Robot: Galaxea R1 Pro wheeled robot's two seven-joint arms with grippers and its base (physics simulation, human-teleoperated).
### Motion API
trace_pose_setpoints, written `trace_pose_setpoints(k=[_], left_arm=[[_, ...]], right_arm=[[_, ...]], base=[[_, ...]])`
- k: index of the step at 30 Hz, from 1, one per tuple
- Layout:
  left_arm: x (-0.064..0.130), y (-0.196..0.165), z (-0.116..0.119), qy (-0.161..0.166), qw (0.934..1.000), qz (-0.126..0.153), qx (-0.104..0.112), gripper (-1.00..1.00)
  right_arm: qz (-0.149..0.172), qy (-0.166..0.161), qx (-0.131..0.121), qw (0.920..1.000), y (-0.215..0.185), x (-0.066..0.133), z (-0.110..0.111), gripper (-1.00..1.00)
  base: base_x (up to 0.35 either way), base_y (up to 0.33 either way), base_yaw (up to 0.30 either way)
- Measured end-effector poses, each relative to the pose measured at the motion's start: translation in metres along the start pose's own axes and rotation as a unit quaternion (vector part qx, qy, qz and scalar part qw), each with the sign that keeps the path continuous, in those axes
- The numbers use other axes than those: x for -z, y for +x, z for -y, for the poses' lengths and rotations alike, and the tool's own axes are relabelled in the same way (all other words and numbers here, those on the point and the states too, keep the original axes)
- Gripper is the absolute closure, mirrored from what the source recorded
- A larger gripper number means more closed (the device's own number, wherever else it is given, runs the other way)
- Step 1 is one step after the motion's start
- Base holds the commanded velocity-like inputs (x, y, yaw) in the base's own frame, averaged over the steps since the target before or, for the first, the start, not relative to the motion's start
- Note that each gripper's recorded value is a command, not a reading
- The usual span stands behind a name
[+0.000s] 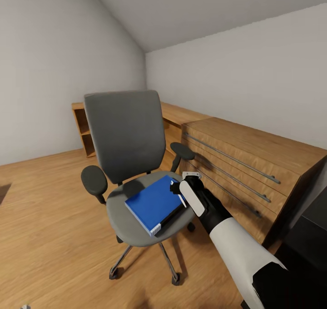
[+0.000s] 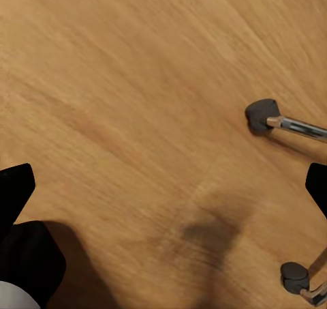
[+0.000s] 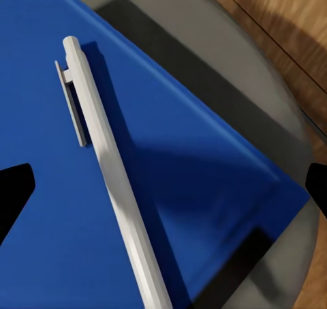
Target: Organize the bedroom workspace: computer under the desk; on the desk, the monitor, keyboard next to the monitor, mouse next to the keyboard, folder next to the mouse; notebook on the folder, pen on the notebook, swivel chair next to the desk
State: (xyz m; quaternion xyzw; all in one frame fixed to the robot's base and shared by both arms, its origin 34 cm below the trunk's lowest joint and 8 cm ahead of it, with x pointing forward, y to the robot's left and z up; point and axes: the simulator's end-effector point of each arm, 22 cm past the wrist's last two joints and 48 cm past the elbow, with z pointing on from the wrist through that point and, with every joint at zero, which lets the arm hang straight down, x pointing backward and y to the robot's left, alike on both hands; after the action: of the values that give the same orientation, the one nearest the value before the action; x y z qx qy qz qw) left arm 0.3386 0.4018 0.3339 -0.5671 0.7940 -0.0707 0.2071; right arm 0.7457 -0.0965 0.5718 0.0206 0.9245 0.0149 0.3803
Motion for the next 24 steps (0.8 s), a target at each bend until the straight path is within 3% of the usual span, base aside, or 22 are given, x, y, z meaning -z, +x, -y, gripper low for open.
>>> trace_pose_setpoints(k=[24], left_arm=[[-0.007,0.005,-0.013,-0.016,0.9998,-0.008,0.011,-1.00]], right_arm=[[-0.013,0.000,0.000,0.9999,0.011,-0.013,0.000,-1.00]], base=[[0.000,0.000,0.000]])
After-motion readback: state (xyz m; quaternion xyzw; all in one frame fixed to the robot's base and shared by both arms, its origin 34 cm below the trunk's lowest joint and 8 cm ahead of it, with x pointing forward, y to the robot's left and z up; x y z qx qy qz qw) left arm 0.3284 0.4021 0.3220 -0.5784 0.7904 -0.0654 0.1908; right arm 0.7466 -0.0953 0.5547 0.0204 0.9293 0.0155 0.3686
